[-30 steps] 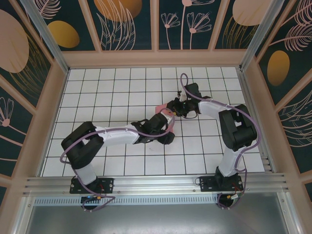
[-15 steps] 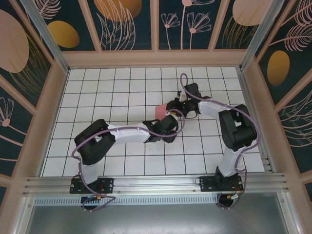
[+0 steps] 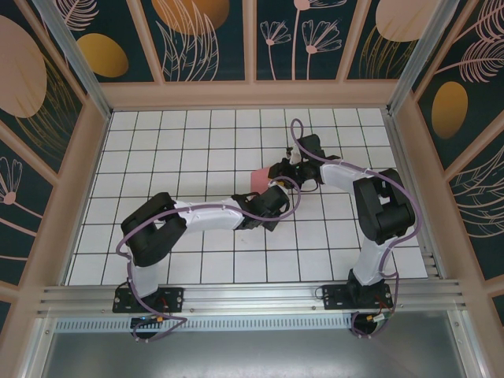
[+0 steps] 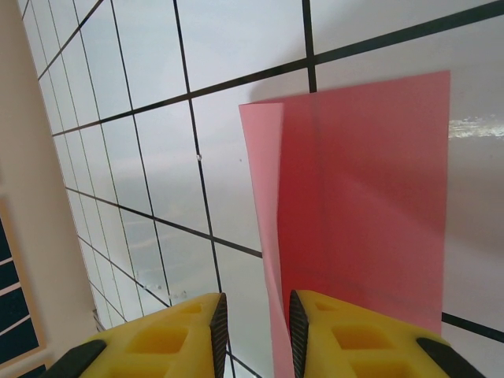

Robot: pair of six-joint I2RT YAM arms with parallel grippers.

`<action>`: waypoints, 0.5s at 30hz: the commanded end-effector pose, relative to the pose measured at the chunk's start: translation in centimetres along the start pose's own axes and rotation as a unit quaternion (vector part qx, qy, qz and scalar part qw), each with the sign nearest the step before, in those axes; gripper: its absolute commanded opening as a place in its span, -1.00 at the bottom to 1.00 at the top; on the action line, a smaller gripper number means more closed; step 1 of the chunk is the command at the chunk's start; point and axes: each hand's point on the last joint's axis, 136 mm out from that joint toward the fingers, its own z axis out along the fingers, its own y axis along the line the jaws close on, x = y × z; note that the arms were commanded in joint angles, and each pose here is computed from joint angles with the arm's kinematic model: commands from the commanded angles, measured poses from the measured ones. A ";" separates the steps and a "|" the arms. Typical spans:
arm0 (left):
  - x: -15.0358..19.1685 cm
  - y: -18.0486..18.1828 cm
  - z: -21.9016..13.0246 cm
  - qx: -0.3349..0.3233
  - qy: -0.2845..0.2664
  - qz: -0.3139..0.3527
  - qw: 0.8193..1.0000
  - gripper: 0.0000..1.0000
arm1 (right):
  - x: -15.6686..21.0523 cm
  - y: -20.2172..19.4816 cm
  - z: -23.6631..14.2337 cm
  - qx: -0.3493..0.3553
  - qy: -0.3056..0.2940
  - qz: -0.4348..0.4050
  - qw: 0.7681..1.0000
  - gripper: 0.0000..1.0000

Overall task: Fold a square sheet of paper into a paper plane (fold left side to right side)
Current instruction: Fold the triangle a second time at the center of the table.

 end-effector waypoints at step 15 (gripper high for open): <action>-1.7 -1.5 -1.7 0.058 -0.001 -0.014 0.998 -0.95 | -1.3 1.4 -3.3 0.009 -0.059 -0.044 0.997 0.02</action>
